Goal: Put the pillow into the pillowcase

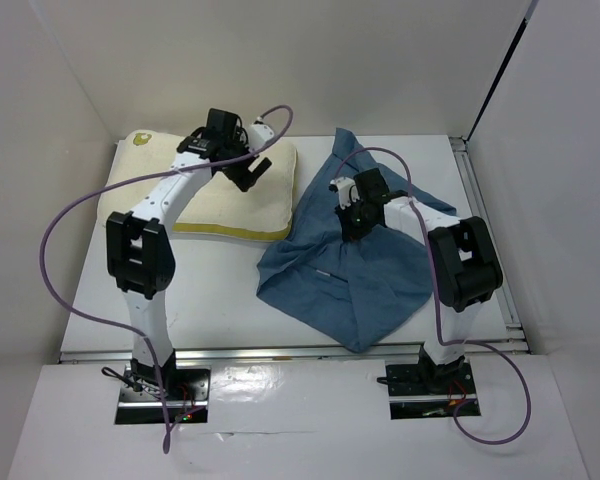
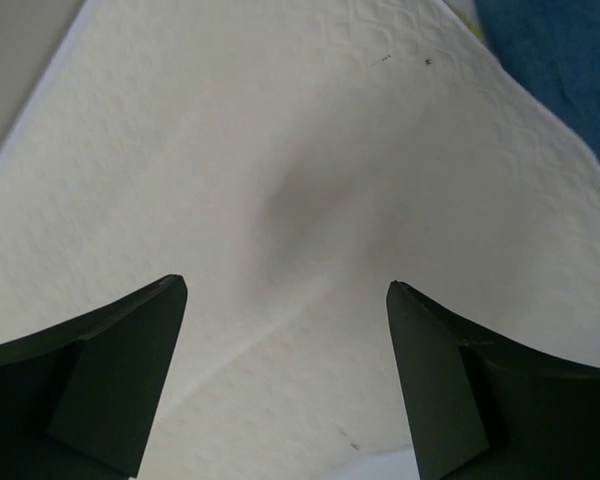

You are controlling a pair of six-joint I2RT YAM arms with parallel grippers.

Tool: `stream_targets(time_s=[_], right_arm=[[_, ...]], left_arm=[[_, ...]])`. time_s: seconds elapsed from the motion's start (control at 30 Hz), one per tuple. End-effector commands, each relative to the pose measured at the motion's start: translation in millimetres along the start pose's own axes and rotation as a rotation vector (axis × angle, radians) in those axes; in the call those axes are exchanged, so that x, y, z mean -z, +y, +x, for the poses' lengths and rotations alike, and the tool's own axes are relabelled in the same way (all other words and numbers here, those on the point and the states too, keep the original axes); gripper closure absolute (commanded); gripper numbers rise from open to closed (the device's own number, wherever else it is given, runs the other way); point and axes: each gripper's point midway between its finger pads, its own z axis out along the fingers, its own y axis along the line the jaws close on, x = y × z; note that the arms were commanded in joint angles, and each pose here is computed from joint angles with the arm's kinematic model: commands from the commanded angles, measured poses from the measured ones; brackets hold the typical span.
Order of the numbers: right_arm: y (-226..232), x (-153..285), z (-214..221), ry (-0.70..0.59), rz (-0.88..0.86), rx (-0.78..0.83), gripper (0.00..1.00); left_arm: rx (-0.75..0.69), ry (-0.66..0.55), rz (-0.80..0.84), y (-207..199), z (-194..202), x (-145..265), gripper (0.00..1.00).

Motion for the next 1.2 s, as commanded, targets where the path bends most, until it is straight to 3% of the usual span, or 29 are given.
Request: stream_targets(time_s=[0.0,0.03,0.13,0.2,0.43,0.6,0.73,0.87,0.9,0.93,1.03,1.17], right_arm=[[1,10,-11,-0.034,-0.03,0.01,1.0],[3,10,-11,-0.036,-0.039,0.01,1.0],[6,12,-8,-0.029,-0.052,0.007,1.0],[2,13,-7,-0.03,-0.046,-0.002,1.0],[0,14,-2,-0.013,-0.045,-0.025,1.0],[1,15,3,0.005,-0.05,-0.032,1.0],[2,17,3,0.014,-0.052,-0.035,1.0],[-1,14,2,0.025,-0.045,-0.037,1.0],[-1,14,2,0.025,-0.045,-0.037,1.0],[0,15,4,0.033,-0.047,-0.04,1.0],[-1,12,-2,0.027,-0.055,-0.039,1.0],[-2,5,-7,0.025,-0.066,-0.04,1.0]], left_arm=[[-0.34,0.023,0.088,4,4,-15,0.05],[-0.435,0.02,0.069,11,3,-17,0.06],[-0.531,0.053,0.142,10,14,-32,0.06],[-0.518,0.065,0.228,4,16,-38,0.06],[-0.51,0.051,0.304,-6,32,-59,0.06],[-0.397,0.096,0.402,-30,62,-87,0.09],[-0.343,0.126,0.464,-52,74,-102,0.2],[-0.285,0.17,0.462,-63,94,-121,0.64],[-0.276,0.181,0.474,-71,97,-125,0.89],[-0.266,0.189,0.45,-66,95,-127,0.96],[-0.206,0.22,0.458,-70,99,-127,1.0],[-0.146,0.112,0.407,-47,59,-93,1.0]])
